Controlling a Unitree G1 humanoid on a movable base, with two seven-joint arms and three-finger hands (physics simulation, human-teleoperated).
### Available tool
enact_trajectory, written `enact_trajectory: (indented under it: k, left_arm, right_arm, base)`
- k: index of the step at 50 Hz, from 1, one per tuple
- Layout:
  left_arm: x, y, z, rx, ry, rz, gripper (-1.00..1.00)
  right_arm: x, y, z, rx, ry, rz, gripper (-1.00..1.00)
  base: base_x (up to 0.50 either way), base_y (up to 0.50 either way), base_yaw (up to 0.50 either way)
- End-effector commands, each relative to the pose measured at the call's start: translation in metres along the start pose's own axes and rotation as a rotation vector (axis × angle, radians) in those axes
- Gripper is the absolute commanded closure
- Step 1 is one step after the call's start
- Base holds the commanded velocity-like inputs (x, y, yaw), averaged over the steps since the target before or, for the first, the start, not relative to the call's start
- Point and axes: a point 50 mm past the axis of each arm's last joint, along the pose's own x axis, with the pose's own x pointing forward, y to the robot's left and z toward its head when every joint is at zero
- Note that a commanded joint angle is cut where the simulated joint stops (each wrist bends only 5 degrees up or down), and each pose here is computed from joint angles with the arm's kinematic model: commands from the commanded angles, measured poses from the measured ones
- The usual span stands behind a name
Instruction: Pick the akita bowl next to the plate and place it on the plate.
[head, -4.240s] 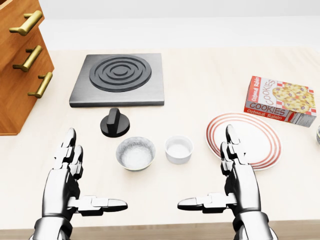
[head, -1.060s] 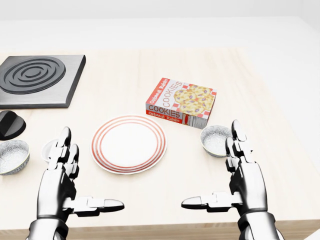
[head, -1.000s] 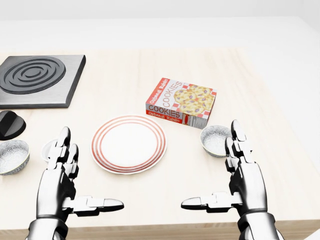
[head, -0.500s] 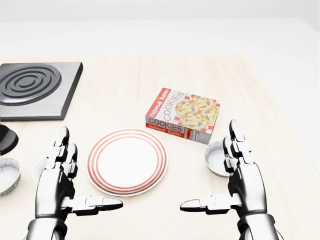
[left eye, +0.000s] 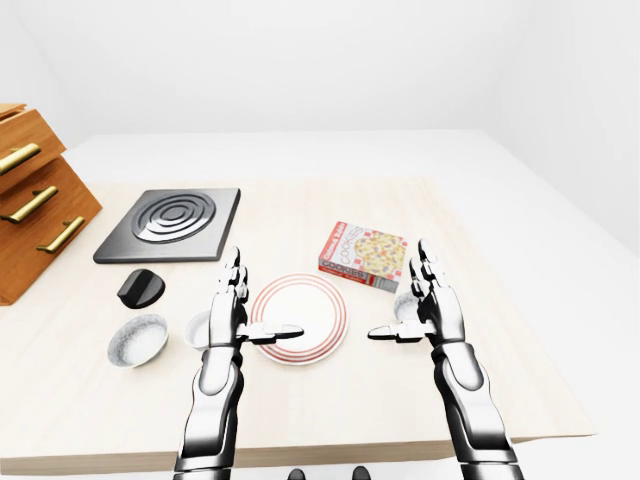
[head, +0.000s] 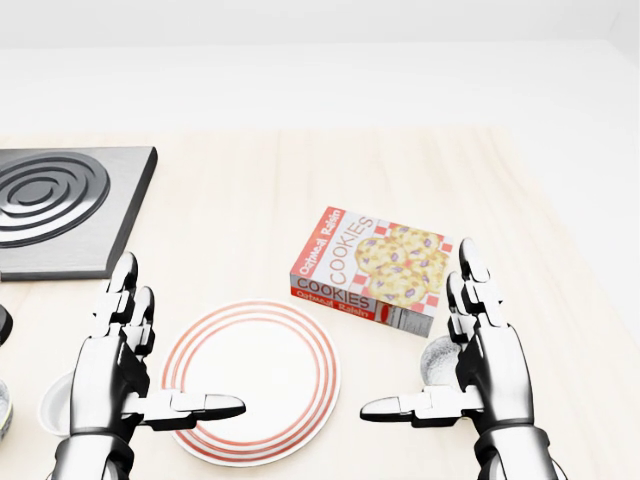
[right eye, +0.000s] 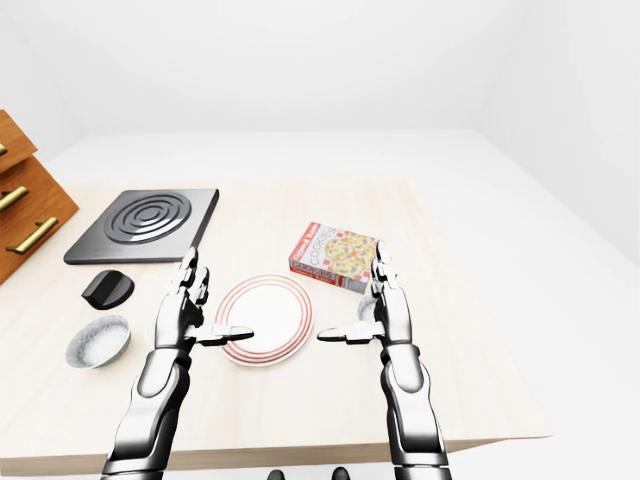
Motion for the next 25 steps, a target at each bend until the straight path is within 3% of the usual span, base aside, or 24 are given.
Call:
enact_trajectory:
  k: [1, 25]
  left_arm:
    - [-0.0001, 0.0, 0.0001, 0.0, 0.002, 0.0, -1.0]
    - [0.0011, 0.002, 0.0079, 0.013, -0.026, 0.007, -1.0]
  right_arm:
    - [0.0001, -0.0001, 0.0, 0.002, -0.001, -0.002, -1.0]
    - [-0.0004, -0.0003, 0.0008, 0.001, -0.006, -0.002, -1.0]
  base:
    - [0.0, 0.0, 0.0]
    - [0.0, 0.0, 0.0]
